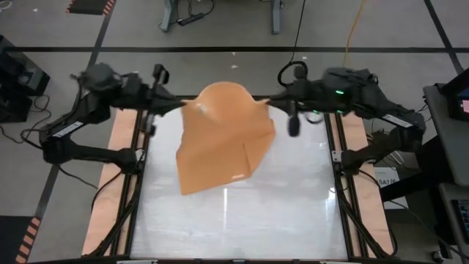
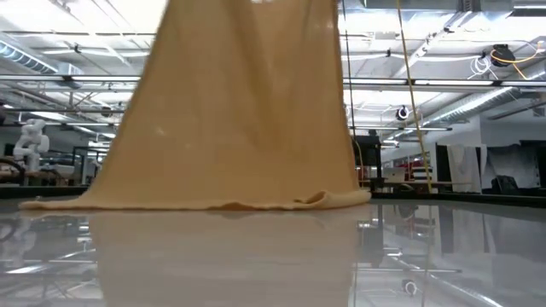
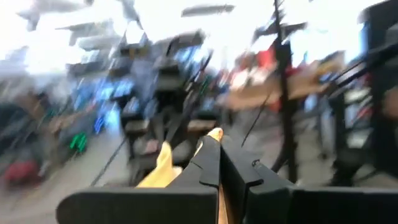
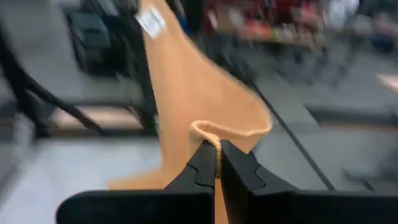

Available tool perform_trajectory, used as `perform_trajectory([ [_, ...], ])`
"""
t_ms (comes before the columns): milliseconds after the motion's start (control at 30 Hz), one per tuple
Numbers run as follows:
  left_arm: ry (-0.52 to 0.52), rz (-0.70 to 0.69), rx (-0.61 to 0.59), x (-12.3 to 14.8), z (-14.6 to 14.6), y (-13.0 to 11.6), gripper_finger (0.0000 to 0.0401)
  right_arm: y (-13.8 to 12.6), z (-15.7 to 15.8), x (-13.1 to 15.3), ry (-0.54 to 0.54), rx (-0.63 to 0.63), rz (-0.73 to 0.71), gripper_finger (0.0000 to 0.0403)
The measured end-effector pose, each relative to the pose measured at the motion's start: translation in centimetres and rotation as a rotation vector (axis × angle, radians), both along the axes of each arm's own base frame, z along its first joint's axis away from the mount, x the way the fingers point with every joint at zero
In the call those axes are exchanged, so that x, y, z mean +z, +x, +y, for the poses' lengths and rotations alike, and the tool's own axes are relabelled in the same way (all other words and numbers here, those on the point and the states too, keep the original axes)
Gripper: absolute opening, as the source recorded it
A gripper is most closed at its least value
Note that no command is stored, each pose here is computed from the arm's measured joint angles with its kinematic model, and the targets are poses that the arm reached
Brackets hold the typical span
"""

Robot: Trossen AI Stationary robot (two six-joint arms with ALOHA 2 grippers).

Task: Roll towel into tight, uniform cylinder
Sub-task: Roll the yellow towel

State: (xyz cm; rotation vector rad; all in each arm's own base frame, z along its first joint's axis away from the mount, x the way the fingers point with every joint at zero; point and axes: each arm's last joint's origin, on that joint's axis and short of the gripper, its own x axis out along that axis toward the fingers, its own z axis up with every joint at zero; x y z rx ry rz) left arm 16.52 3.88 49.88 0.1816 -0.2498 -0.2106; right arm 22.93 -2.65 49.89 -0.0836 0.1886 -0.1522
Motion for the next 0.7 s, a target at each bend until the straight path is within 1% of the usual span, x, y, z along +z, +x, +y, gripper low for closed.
perform_trajectory([
  [67, -0.005, -0.091, -0.061, 1.0, -1.1, -0.7, 0.0001, -1.3, 1.3, 1.5, 0.005, 0.036, -0.115, 0.0000],
  [133, -0.024, -0.170, -0.108, 1.8, -1.9, -1.1, 0.0001, -2.6, 2.1, 2.7, 0.008, 0.032, -0.212, 0.0000],
  [233, -0.057, -0.248, -0.165, 2.6, -2.9, -1.2, 0.0001, -3.6, 3.0, 3.8, 0.012, 0.015, -0.300, 0.0000],
  [333, -0.093, -0.283, -0.158, 2.8, -3.5, -0.7, 0.0001, -3.6, 3.8, 4.2, 0.034, 0.037, -0.351, 0.0000],
  [433, -0.112, -0.312, -0.190, 2.9, -3.9, -0.1, 0.0001, -3.2, 4.8, 4.6, 0.056, 0.106, -0.403, 0.0000],
  [600, -0.115, -0.356, -0.235, 3.9, -4.7, -0.2, 0.0001, -3.0, 6.2, 5.2, 0.066, 0.179, -0.479, 0.0000],
  [700, -0.104, -0.387, -0.242, 4.2, -5.0, -0.4, 0.0001, -3.4, 6.7, 5.7, 0.067, 0.192, -0.530, 0.0000],
])
